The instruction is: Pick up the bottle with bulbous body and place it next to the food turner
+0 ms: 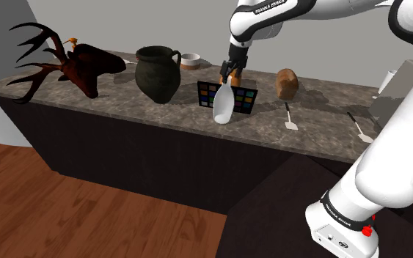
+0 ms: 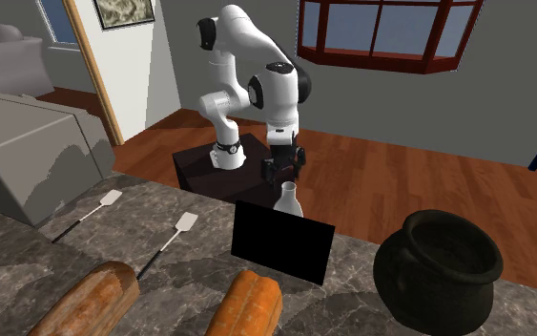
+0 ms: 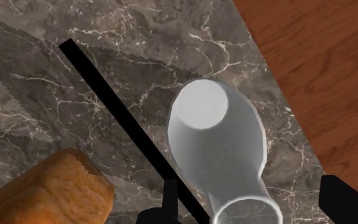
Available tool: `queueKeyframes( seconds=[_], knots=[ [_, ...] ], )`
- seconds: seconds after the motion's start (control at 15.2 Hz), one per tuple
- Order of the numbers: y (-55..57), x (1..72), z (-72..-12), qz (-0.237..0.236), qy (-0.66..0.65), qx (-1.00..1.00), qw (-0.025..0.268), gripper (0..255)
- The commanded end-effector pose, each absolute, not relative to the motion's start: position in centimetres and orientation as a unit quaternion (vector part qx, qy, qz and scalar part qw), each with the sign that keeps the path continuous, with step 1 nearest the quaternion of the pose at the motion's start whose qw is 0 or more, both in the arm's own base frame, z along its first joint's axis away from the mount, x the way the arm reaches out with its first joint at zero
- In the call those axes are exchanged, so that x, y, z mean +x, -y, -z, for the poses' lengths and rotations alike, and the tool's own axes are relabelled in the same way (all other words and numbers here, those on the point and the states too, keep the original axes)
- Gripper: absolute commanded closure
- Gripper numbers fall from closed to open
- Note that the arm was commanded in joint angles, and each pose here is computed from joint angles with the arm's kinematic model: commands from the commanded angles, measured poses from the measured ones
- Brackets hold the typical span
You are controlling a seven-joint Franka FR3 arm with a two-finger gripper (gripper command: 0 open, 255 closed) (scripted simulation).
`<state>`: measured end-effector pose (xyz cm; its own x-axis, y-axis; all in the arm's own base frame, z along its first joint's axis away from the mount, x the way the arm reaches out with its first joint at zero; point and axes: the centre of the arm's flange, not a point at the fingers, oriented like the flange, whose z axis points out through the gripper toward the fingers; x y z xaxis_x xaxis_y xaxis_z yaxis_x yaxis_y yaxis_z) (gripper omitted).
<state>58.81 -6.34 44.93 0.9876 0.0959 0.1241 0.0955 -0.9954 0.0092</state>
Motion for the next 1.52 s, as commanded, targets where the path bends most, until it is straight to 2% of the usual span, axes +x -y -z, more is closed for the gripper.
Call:
queueKeyframes(
  seconds=[0.0, 0.73, 0.79, 1.45],
  knots=[
    [6.5, 59.0, -43.9, -0.063, -0.048, 0.997, 0.001, 0],
    [6.4, 59.3, -42.0, -0.063, -0.048, 0.997, 0.001, 0],
    [6.4, 59.3, -42.0, -0.063, -0.048, 0.997, 0.001, 255],
    [6.4, 59.3, -42.6, -0.063, -0.048, 0.997, 0.001, 255]
  ],
)
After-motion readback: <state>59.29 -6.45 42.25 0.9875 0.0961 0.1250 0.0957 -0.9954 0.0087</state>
